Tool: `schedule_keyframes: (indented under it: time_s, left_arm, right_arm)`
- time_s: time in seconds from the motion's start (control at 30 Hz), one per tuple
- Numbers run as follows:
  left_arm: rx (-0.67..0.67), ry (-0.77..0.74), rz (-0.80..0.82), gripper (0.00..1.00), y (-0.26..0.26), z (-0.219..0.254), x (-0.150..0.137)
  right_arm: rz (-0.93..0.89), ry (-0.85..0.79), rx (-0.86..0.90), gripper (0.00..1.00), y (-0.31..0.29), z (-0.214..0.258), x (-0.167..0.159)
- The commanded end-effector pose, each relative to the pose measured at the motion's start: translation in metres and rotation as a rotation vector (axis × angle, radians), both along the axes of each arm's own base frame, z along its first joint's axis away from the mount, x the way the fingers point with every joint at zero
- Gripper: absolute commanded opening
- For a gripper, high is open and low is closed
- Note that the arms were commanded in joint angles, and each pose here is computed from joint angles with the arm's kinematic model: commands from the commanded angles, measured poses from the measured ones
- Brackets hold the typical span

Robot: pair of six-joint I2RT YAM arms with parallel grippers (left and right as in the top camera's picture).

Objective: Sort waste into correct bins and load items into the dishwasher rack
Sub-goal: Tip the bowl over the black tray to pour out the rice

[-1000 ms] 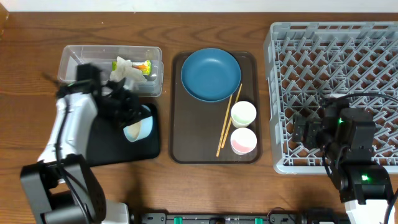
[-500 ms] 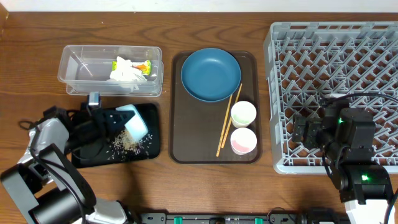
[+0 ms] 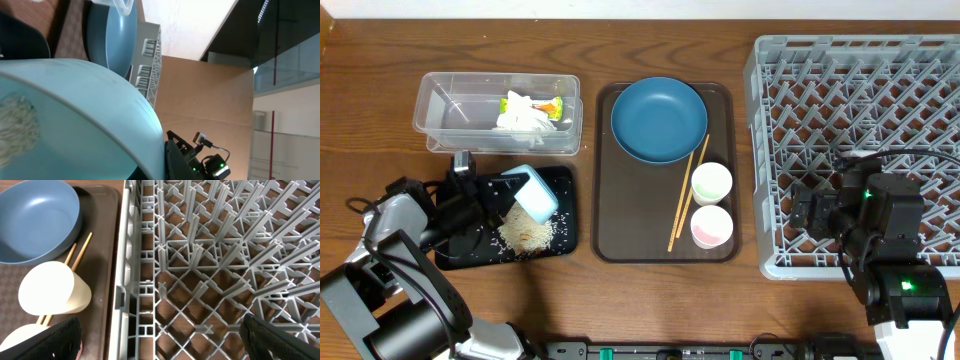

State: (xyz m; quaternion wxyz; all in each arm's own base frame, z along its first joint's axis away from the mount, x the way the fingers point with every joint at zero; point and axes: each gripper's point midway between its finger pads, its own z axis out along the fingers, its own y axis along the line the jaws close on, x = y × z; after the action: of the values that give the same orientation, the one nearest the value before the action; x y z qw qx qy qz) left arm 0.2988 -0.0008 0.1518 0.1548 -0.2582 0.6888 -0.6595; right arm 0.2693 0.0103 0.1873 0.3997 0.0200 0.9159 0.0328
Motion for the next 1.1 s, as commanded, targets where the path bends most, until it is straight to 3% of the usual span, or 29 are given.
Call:
schedule_keyframes:
  time_s: [0.0,0.13,0.17,0.23,0.3,0.37,0.43,0.47,0.5,0.63,0.7,0.8,0.97,1.07]
  left_arm:
    - [0.060,0.001,-0.003,0.06,0.004,-0.011,0.002]
    - [0.096,0.181,0.006,0.06,0.008,-0.033,0.000]
    - [0.073,0.164,0.008,0.06,0.008,-0.028,0.001]
    - [0.011,-0.038,0.010,0.06,0.006,-0.001,0.007]
    - [0.025,-0.078,0.009,0.06,0.006,0.001,0.008]
    - [0.084,-0.058,0.003,0.06,0.009,-0.010,0.009]
    - [0.085,0.066,0.011,0.06,0.011,-0.022,0.009]
    - [0.049,0.045,0.014,0.06,0.010,-0.015,0.010]
    - [0.009,-0.071,0.014,0.06,0.009,0.002,0.012]
    - [0.099,-0.026,0.011,0.06,0.013,-0.014,0.012]
    - [0.079,0.028,0.018,0.06,0.013,-0.016,0.012]
    - [0.052,-0.124,0.008,0.06,0.009,0.005,0.013]
    - [0.043,-0.094,-0.010,0.06,0.002,0.007,0.012]
    - [0.149,-0.091,-0.095,0.06,-0.021,0.005,0.010]
  right_arm:
    - [0.008,-0.021,0.012,0.99,0.004,0.009,0.002]
    - [0.008,-0.021,0.012,0.99,0.004,0.009,0.002]
    - [0.008,-0.021,0.012,0.99,0.004,0.009,0.002]
    - [0.008,-0.021,0.012,0.99,0.004,0.009,0.002]
    - [0.008,-0.021,0.012,0.99,0.004,0.009,0.002]
    - [0.008,-0.021,0.012,0.99,0.004,0.009,0.002]
    - [0.008,-0.021,0.012,0.99,0.004,0.009,0.002]
    - [0.008,-0.021,0.012,0.99,0.004,0.009,0.002]
    - [0.008,-0.021,0.012,0.99,0.004,0.009,0.002]
    - [0.008,-0.021,0.012,0.99,0.004,0.009,0.002]
    - [0.008,-0.021,0.012,0.99,0.004,0.009,0.002]
    - [0.008,-0.021,0.012,0.99,0.004,0.009,0.002]
    - [0.008,-0.021,0.012,0.99,0.004,0.009,0.002]
    - [0.008,-0.021,0.012,0.99,0.004,0.009,0.002]
